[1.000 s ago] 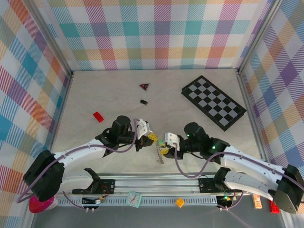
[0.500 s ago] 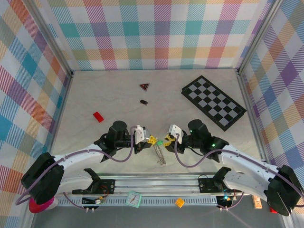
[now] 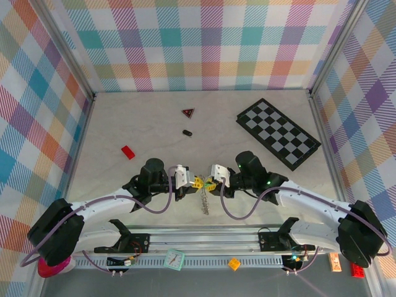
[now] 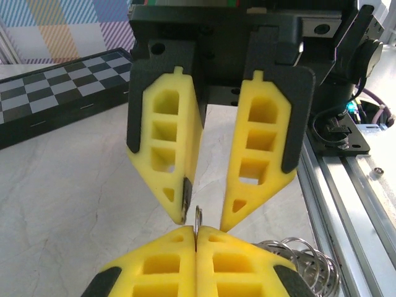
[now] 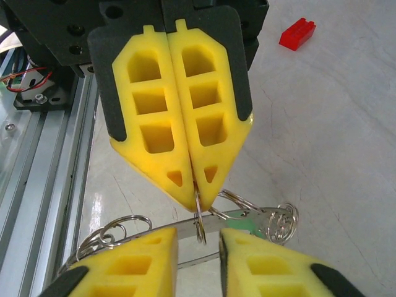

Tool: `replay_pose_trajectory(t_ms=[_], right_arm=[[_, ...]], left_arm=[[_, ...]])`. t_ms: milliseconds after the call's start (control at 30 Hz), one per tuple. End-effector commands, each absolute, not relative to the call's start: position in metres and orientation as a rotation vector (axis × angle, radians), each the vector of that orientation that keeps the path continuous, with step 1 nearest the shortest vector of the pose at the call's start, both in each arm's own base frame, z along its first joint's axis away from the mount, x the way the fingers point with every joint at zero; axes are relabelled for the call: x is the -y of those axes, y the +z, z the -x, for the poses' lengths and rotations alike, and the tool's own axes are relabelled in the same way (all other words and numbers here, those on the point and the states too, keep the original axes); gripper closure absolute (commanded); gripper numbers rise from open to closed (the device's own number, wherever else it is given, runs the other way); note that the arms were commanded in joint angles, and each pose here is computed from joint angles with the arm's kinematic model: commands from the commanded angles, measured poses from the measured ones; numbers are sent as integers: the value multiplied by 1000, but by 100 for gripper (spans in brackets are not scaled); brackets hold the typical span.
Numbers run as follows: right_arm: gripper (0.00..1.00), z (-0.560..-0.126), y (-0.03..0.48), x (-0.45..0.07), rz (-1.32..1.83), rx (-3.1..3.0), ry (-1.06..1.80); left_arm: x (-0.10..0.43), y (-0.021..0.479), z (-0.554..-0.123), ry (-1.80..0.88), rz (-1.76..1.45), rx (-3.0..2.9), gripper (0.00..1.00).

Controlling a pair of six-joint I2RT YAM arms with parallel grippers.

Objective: Put the keys on the keyring

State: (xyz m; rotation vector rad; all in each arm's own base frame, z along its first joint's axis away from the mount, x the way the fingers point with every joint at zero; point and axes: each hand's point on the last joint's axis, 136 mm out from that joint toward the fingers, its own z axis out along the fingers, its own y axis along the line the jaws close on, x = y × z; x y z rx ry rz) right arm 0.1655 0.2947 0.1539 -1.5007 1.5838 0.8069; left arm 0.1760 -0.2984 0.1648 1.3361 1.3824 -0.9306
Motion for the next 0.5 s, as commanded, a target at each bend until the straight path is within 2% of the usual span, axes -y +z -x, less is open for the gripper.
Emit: replay_pose_trajectory(t_ms=[0, 133, 300, 367, 467], right_arm=[[80, -164, 174, -306, 1523, -1476, 829], [86, -166, 174, -307, 1521, -1475, 829], [100, -168, 175, -308, 1511, -1474, 826], [100, -168, 177, -308, 1511, -1469, 824], [100, -166, 179, -308, 1521, -1461, 828]], left_arm=[[301, 179, -167, -947, -1356, -1278, 100], [301, 179, -167, -953, -1351, -1277, 100], [301, 179, -170, -948, -1334, -1293, 100], [299, 177, -173, -934, -1320, -1322, 100], [298, 173, -174, -922, -1328, -1369, 95]])
